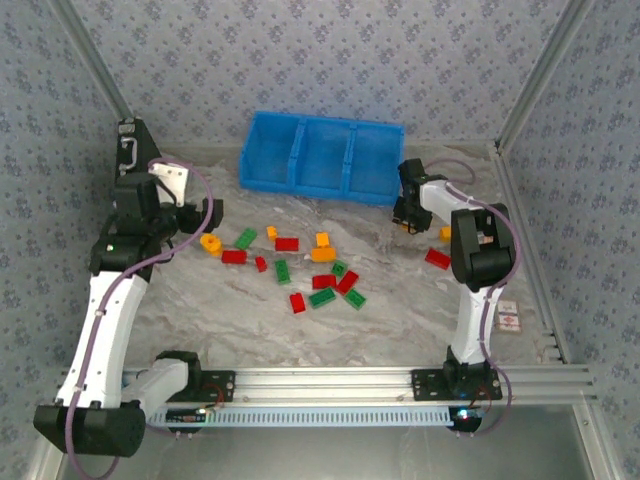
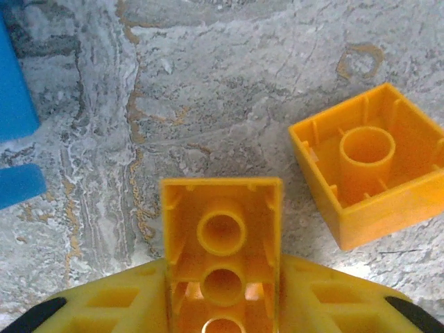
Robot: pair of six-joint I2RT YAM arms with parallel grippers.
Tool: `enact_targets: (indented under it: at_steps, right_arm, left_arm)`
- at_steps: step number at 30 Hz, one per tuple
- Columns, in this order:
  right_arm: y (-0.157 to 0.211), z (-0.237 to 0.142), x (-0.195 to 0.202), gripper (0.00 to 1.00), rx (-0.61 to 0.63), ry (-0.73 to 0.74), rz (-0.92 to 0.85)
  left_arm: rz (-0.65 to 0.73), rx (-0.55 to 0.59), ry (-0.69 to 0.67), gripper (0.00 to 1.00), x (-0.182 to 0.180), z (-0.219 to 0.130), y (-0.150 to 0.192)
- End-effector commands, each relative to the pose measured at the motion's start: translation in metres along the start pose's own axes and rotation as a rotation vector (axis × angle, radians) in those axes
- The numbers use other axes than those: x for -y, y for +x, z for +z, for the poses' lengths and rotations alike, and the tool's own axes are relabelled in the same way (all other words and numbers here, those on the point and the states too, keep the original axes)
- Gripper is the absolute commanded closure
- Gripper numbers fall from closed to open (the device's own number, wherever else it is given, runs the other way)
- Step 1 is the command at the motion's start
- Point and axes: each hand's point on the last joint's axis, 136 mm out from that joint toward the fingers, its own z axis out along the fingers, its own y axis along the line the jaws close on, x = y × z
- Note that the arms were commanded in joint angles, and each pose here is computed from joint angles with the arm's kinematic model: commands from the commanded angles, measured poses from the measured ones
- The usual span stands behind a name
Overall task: Sort the legos into containers by color
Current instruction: Pick up the lego from the middle-right of the table.
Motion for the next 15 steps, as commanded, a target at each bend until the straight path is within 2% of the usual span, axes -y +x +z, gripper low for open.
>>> enact_targets:
  at_steps: [1,7,12,15]
  right_arm:
    - [0.002,0.004,0.004,0.68,-0.016,0.033,-0.016]
    - [0.006,-0.019,-0.001,0.77,-0.014,0.011,-0.111]
    - [0.0,-0.086,-0.005,0.8,0.066,-0.013,-0.205]
    - [-0.011,-0.129,-0.031,0.8,0.167,-0.111,-0.287]
  left_arm:
    - [0.016,-0.017,0.016,0.0,0.003,0.003,0.004]
    - [0.023,-0.022,0.017,0.0,0.003,0.007,0.005]
    - [0.03,-0.018,0.018,0.0,0.003,0.005,0.003]
    - [0.033,-0.018,0.015,0.0,0.003,0.006,0.005]
